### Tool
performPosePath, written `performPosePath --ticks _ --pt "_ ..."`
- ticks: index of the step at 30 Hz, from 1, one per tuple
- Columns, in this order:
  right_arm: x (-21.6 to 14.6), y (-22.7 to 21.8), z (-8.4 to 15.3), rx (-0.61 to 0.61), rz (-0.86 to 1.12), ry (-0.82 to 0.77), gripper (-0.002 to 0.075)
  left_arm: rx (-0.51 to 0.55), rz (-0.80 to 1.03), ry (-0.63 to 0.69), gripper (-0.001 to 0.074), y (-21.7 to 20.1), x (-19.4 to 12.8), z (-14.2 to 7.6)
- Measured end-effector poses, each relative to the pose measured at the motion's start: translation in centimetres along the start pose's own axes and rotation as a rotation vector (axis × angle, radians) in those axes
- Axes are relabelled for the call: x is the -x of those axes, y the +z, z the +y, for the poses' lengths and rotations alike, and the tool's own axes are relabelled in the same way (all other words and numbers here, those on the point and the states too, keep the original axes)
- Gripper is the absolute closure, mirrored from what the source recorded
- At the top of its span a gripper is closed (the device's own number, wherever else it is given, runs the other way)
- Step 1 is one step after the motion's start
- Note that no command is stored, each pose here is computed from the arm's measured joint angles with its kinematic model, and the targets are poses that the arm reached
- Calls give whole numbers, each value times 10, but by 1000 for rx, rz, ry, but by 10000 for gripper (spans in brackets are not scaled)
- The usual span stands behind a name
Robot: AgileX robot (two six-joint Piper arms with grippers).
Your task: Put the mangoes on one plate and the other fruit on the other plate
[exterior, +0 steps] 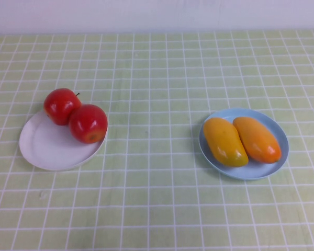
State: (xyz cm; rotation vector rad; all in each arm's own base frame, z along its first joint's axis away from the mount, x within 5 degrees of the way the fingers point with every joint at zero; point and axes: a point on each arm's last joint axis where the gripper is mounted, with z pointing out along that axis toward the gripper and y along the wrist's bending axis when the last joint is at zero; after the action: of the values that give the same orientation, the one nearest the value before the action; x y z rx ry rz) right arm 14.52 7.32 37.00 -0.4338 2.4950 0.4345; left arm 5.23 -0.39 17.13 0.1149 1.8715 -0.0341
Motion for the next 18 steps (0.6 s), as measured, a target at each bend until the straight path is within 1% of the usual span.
performPosePath --ticks 4,8,13,18 --pt "-17 4 -2 -3 -3 -72 740 0 0 0 731 0 0 0" --pt "-32 21 -9 -17 -27 -77 741 0 0 0 731 0 0 0" --pt "-53 46 -20 -54 -177 -58 741 0 0 0 731 0 0 0" --pt "-98 58 -44 -174 -396 -4 741 0 0 0 731 0 0 0"
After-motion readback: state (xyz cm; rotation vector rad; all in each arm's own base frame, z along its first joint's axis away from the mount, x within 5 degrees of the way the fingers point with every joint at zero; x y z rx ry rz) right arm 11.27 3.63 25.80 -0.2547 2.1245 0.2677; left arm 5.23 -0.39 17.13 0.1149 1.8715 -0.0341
